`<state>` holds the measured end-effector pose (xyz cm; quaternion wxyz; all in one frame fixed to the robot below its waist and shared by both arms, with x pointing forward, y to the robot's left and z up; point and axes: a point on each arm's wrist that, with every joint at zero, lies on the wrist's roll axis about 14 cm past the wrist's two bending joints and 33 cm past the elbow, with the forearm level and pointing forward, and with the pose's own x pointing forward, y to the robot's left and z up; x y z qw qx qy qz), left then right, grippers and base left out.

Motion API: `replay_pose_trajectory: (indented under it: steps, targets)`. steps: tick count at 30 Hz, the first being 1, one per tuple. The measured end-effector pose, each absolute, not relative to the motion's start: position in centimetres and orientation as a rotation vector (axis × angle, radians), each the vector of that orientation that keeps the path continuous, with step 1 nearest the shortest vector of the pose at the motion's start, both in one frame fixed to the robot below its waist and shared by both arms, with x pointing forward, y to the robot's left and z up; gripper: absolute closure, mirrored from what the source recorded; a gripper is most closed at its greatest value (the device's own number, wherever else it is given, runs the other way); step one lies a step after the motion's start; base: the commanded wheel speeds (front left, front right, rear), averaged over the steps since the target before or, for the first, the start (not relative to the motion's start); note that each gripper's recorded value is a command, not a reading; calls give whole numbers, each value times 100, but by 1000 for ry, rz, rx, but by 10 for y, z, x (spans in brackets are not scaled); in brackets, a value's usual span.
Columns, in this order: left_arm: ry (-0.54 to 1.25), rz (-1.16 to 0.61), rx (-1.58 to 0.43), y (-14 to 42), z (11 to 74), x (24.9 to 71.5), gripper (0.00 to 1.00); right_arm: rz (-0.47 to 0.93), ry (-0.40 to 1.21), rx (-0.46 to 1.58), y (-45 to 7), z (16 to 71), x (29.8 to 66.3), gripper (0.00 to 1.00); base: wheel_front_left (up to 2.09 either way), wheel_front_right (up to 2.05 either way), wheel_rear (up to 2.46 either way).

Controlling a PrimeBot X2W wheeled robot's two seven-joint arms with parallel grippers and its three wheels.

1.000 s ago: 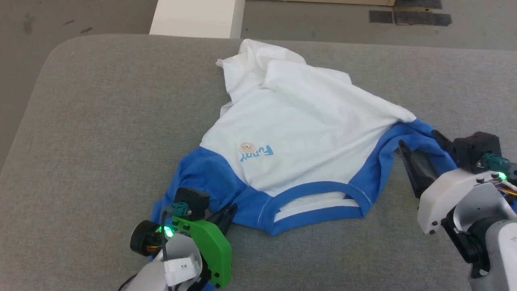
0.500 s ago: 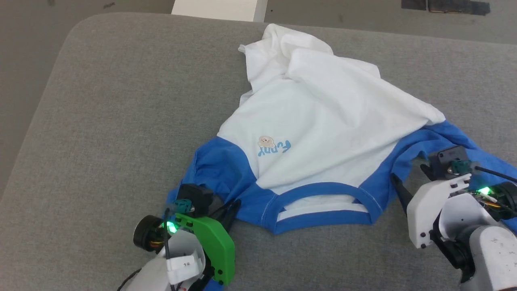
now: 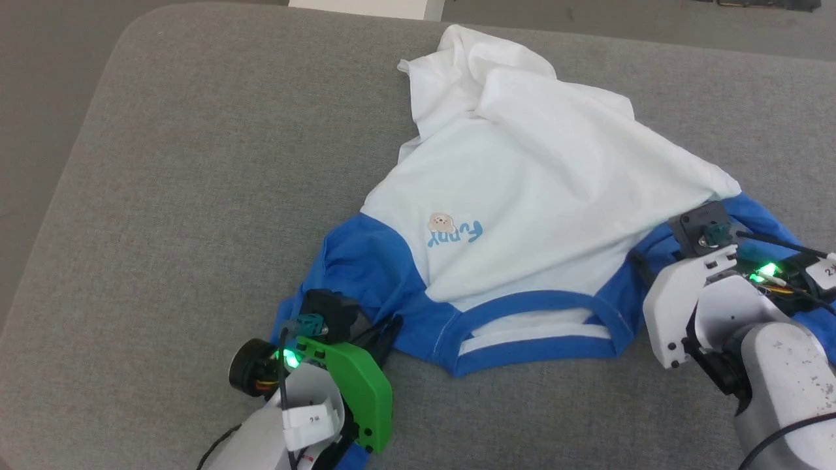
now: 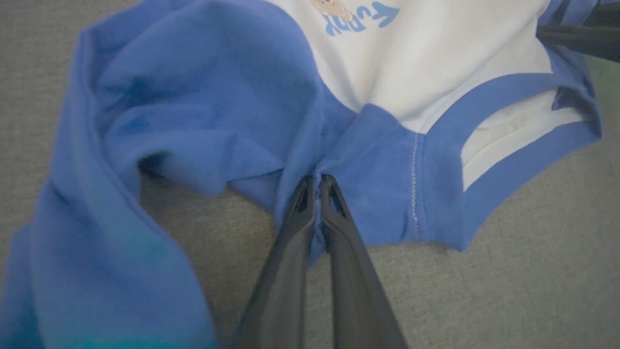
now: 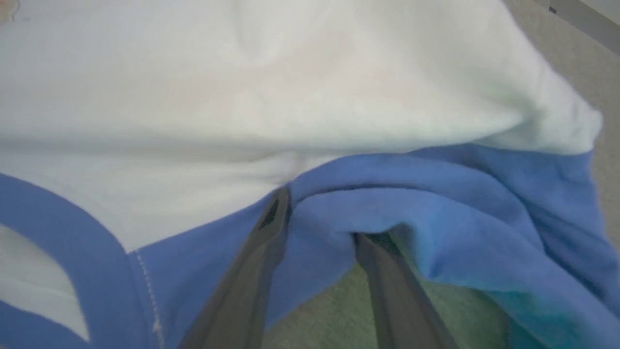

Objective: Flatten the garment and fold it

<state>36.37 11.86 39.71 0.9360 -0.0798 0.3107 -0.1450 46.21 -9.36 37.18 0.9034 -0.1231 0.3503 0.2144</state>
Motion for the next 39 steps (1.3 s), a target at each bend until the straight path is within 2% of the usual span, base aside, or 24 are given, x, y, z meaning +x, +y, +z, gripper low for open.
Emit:
replay_pose_trajectory:
  steps: [6, 11, 17, 26, 31, 39]
  targets:
    - [599, -298, -182, 119, 403, 368, 100, 412, 674, -240, -102, 385, 472, 100, 0, 0, 0]
    - [451, -293, -254, 120, 435, 382, 100, 377, 506, -159, -107, 428, 485, 100, 0, 0, 0]
    - [193, -317, -355, 122, 504, 395, 100, 335, 286, -43, -111, 499, 489, 100, 0, 0, 0]
    - [-193, -359, -214, 139, 633, 415, 100, 359, -45, -14, -100, 624, 474, 100, 0, 0, 0]
    - [-322, -379, -157, 135, 695, 418, 100, 362, -192, -46, -101, 685, 463, 100, 0, 0, 0]
    - [-504, -361, -116, 133, 787, 409, 100, 349, -340, -88, -104, 756, 440, 100, 0, 0, 0]
